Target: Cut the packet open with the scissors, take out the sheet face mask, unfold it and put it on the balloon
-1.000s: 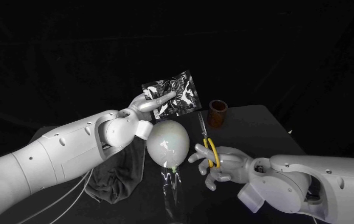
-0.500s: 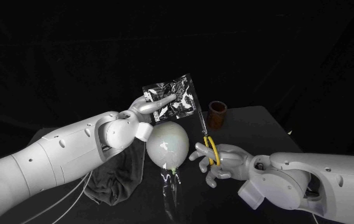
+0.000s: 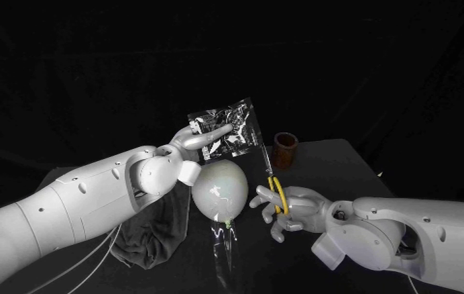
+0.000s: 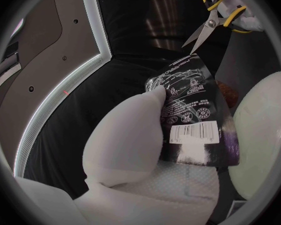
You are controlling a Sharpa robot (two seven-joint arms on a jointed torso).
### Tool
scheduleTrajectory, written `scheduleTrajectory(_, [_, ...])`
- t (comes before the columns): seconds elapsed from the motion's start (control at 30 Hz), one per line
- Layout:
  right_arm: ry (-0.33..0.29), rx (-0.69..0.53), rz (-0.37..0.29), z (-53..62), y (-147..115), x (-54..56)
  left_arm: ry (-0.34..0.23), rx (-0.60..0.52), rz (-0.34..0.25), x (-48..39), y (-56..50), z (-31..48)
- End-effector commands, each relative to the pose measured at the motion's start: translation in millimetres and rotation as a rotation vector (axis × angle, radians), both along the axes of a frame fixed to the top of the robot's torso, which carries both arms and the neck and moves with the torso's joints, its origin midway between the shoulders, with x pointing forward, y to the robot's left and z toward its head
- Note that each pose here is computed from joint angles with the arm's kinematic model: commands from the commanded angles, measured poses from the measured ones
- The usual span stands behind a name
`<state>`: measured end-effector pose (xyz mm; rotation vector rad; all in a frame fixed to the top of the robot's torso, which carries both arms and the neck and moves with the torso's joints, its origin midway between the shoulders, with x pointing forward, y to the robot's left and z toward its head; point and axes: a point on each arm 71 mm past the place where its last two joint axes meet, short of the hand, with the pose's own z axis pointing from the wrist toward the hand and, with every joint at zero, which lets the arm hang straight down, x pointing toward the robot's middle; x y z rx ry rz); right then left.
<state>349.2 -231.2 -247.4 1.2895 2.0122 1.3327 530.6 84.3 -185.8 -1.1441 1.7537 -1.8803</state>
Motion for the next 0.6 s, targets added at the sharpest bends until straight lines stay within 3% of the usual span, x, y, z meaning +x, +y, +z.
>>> scheduleTrajectory(0.03, [-0.01,0.0,0.028,0.6,1.7,-0.2,-0.012,-0.009,-0.002,0.4,-1.4,1.9])
scheduleTrajectory(0.6, [-0.002,-0.013,0.06,-4.9,4.9,-2.1,-0.023,-0.007,0.029,3.8,2.3,1.9])
